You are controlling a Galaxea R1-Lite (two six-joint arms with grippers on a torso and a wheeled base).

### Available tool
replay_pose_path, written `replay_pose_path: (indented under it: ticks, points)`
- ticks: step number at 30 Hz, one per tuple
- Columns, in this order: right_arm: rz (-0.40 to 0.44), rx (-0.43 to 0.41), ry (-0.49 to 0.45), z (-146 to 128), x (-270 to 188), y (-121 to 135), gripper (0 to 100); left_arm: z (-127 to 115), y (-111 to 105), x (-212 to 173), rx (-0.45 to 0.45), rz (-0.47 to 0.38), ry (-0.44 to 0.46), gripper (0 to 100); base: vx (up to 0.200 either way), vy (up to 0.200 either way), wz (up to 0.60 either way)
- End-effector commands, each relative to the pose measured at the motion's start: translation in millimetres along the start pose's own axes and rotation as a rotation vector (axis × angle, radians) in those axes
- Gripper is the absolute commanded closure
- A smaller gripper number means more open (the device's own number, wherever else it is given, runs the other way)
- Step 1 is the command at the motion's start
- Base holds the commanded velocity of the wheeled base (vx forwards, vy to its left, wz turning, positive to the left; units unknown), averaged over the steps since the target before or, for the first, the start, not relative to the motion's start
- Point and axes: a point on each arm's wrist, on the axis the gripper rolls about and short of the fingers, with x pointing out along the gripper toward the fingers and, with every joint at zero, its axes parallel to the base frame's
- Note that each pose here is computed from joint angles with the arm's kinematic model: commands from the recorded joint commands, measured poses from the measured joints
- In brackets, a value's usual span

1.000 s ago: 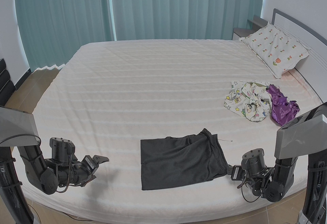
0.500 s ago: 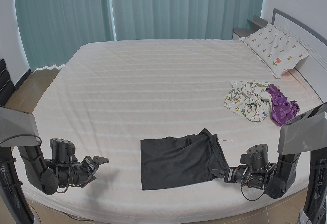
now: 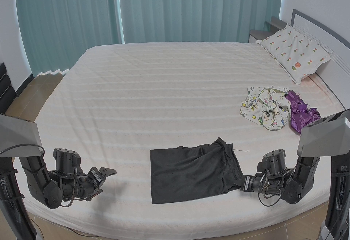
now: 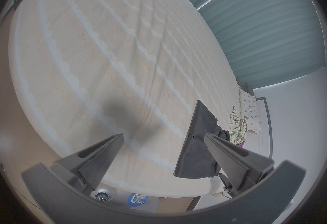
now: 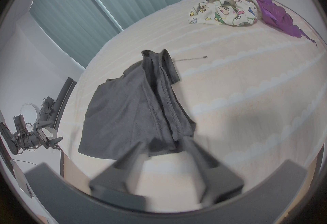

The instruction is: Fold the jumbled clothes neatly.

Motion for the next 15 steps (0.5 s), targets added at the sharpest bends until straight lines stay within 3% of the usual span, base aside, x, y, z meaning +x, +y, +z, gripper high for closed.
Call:
replay_pose_path:
  ticks: [1,10,14,15]
  points:
    - [-0.016,0.007,0.01,0,1,-3,100,0,0,0,0.0,0.001,0.0,0,0.0,0.0,0.0]
    - [-0.095,0.038,0.084,-7,-14,-18,100,0,0,0,0.0,0.001,0.0,0,0.0,0.0,0.0]
    - [-0.092,0.047,0.064,-4,-15,-20,100,0,1,1,-0.001,0.004,0.002,0,0.0,0.0,0.0]
    - [-0.083,0.047,0.05,-2,-15,-19,0,0,1,1,-0.001,0.004,0.002,0,0.0,0.0,0.0]
